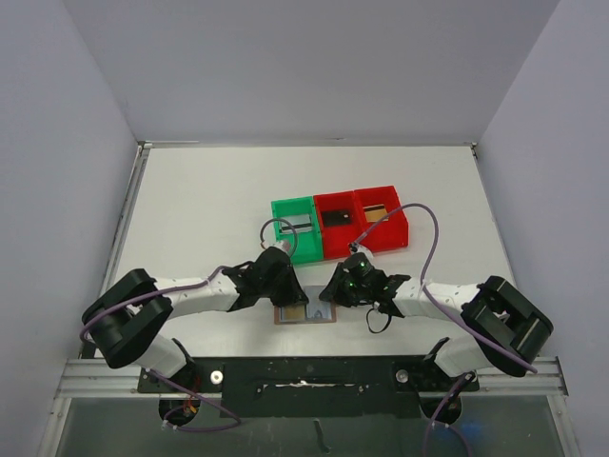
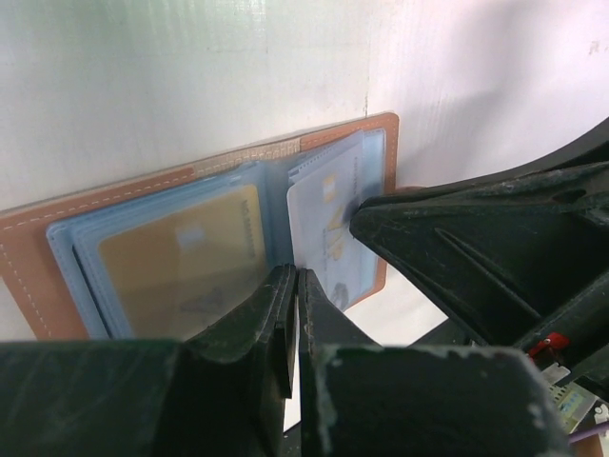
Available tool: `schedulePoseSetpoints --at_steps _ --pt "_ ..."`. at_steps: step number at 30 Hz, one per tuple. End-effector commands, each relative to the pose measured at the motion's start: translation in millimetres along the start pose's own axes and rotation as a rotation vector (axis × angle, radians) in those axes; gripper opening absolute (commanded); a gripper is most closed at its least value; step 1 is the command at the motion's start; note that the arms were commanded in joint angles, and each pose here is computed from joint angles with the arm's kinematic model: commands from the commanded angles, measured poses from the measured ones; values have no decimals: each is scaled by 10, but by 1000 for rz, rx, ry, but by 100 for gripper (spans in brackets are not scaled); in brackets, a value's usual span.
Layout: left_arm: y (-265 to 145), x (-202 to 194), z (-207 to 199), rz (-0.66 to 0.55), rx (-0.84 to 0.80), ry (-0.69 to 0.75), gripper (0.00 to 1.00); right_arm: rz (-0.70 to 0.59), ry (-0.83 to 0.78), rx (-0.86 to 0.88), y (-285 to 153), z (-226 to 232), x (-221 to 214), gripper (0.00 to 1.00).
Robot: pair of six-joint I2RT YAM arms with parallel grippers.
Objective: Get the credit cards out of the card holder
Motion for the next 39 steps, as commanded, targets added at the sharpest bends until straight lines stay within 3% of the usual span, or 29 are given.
schedulePoseSetpoints --at_steps 1,24,32,36,39 --pt "-101 129 -107 -55 -58 -11 0 0 5 -112 13 -283 -50 15" --pt "-144 94 -83 -65 -112 -40 0 11 -11 -93 18 -230 -43 14" --pt "-85 83 -165 -59 -193 -69 8 24 -11 -79 32 -215 -59 13" --pt "-65 65 -157 -51 -197 -77 0 23 -8 -88 27 -229 -60 13" --pt "-75 56 -85 -50 -150 -87 0 12 -1 -105 15 -262 -45 13"
Point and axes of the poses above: each gripper's point midway between its finger pads, its own y axis out along the fingers, its own z axis along the line the jaws close on, x = y × z, the point moved 5 cm from there along -y, back along the fingers, and after that the axes turned 13 degrees about y, right-handed, at the moved point
